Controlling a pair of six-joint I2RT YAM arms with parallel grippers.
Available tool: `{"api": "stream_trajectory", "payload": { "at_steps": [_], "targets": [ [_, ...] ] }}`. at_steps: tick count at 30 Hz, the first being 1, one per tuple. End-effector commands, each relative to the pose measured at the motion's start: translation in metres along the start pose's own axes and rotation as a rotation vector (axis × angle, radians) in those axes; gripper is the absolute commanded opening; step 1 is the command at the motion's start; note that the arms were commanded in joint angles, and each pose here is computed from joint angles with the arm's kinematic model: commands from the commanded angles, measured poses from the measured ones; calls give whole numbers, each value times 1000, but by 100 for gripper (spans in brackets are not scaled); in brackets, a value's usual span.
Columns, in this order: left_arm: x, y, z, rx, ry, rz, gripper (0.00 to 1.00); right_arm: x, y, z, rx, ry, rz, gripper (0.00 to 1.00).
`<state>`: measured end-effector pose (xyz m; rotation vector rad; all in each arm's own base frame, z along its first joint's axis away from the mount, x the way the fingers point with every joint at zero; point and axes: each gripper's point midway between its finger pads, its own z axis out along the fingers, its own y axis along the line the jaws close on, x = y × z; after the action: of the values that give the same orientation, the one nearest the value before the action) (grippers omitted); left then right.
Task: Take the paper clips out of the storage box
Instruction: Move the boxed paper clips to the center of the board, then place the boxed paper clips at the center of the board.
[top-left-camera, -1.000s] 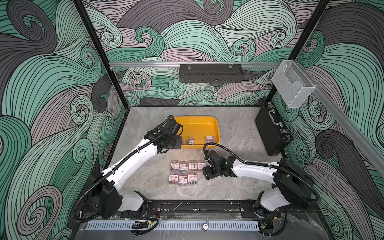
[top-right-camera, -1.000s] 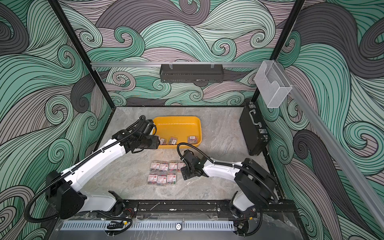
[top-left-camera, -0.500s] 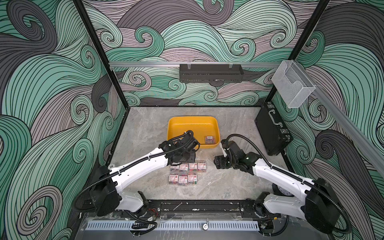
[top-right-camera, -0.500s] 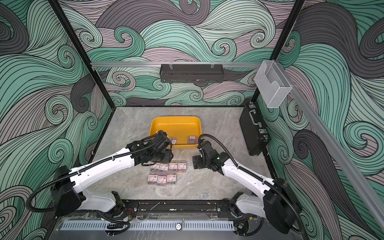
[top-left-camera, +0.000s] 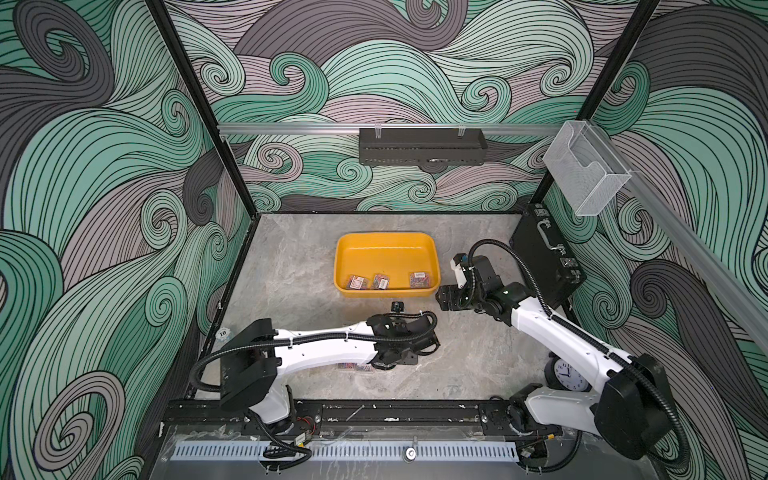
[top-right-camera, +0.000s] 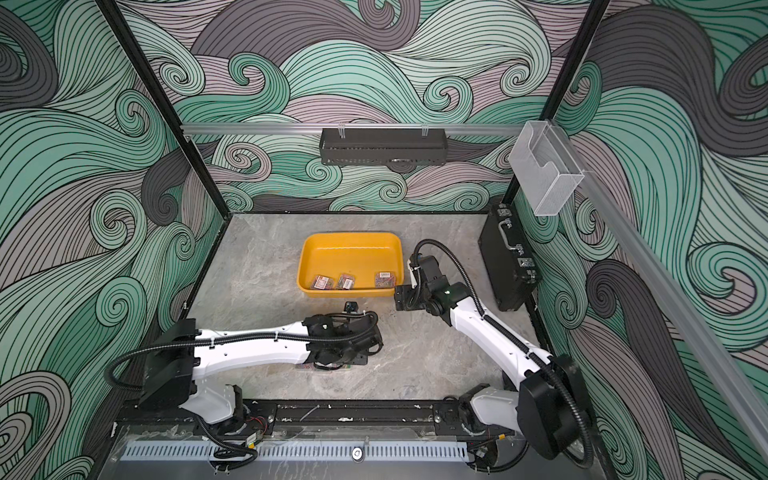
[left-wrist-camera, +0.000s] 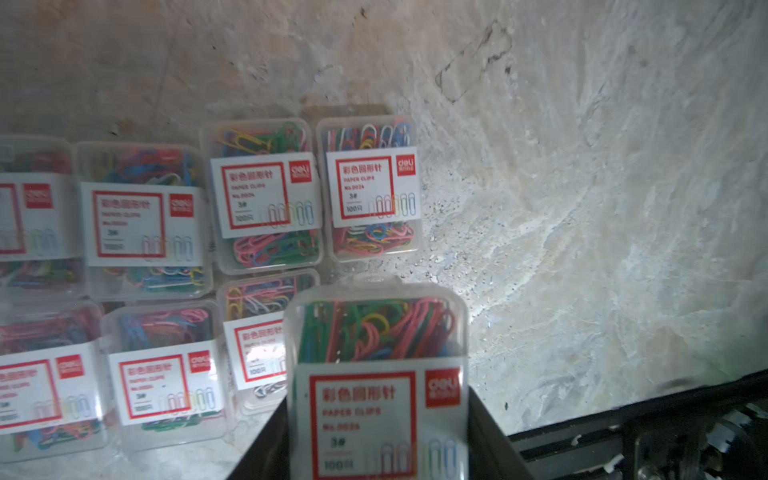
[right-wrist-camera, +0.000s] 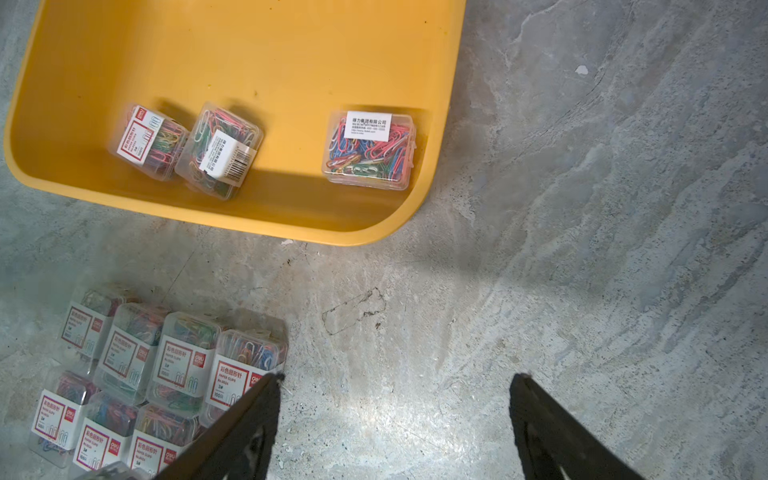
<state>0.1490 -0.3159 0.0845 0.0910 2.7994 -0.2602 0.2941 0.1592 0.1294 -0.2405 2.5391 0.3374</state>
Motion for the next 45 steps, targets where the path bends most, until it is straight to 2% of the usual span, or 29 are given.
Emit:
{"api": "stream_trajectory", "payload": {
  "at_steps": [1, 7, 16, 22, 28, 38, 41, 45],
  "targets": [
    [6, -16, 7, -11, 14, -30, 49, -4, 2, -7, -19, 0, -21, 86],
    [12, -21, 21, -40, 41, -16, 49, -3, 2, -10, -29, -4, -22, 86],
    [21, -10, 35, -73, 61, -47, 47, -5, 3, -10, -36, -7, -15, 86],
    [22, -6, 39, -83, 72, -60, 34, -5, 4, -11, -43, -2, -14, 86],
    [22, 0, 43, -92, 88, -84, 33, -4, 4, -14, -42, -7, -13, 86],
    [21, 3, 49, -105, 105, -85, 39, -3, 3, -15, -39, -6, -13, 86],
    [21, 5, 50, -115, 109, -86, 43, -2, 3, -14, -41, -4, -12, 86],
    [20, 6, 50, -122, 106, -82, 55, -1, 3, -14, -43, -1, -10, 86]
  ]
}}
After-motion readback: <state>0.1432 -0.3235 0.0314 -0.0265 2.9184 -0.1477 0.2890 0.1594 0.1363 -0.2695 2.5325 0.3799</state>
